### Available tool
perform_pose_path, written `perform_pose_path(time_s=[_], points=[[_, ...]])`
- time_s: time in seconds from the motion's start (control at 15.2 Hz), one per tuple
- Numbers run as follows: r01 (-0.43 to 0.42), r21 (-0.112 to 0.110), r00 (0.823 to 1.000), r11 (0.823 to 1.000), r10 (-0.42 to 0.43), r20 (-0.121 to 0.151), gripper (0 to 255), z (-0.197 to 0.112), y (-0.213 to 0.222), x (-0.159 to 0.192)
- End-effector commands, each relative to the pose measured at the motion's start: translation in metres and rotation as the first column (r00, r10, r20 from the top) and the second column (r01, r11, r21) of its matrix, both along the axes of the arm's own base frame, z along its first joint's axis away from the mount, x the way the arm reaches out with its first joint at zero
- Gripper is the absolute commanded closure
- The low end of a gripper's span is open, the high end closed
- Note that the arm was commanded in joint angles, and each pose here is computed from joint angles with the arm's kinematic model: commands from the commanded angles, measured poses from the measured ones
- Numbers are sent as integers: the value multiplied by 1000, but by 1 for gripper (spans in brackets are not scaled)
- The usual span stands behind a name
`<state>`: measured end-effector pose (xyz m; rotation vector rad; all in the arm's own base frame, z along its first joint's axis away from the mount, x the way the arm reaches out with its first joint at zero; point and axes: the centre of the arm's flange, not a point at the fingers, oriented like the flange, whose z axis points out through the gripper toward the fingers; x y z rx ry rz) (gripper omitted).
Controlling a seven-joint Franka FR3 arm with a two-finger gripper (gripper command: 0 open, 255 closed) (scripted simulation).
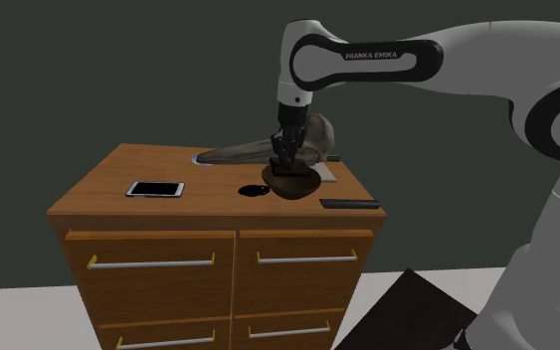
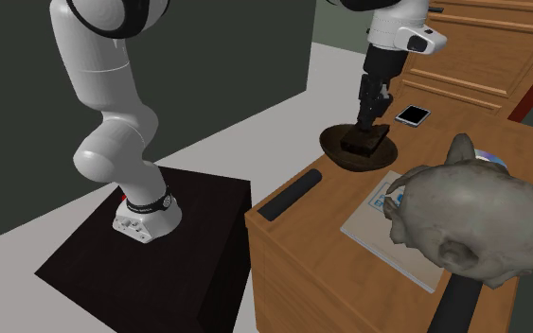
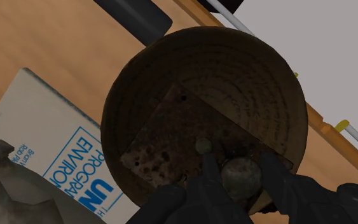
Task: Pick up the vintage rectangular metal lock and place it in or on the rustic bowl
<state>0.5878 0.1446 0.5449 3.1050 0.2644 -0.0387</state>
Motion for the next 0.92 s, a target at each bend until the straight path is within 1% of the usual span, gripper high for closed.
perform_pose_path(time_s=[0.0, 0.2, 0.26, 0.59, 0.86], points=[[0, 0, 1000, 1000, 0, 0, 255, 0, 0, 0], [0, 0, 1000, 1000, 0, 0, 255, 0, 0, 0], [0, 0, 1000, 1000, 0, 0, 0, 0, 0, 0], [0, 0, 1000, 1000, 0, 0, 0, 0, 0, 0], [0, 0, 1000, 1000, 0, 0, 0, 50, 2, 1]])
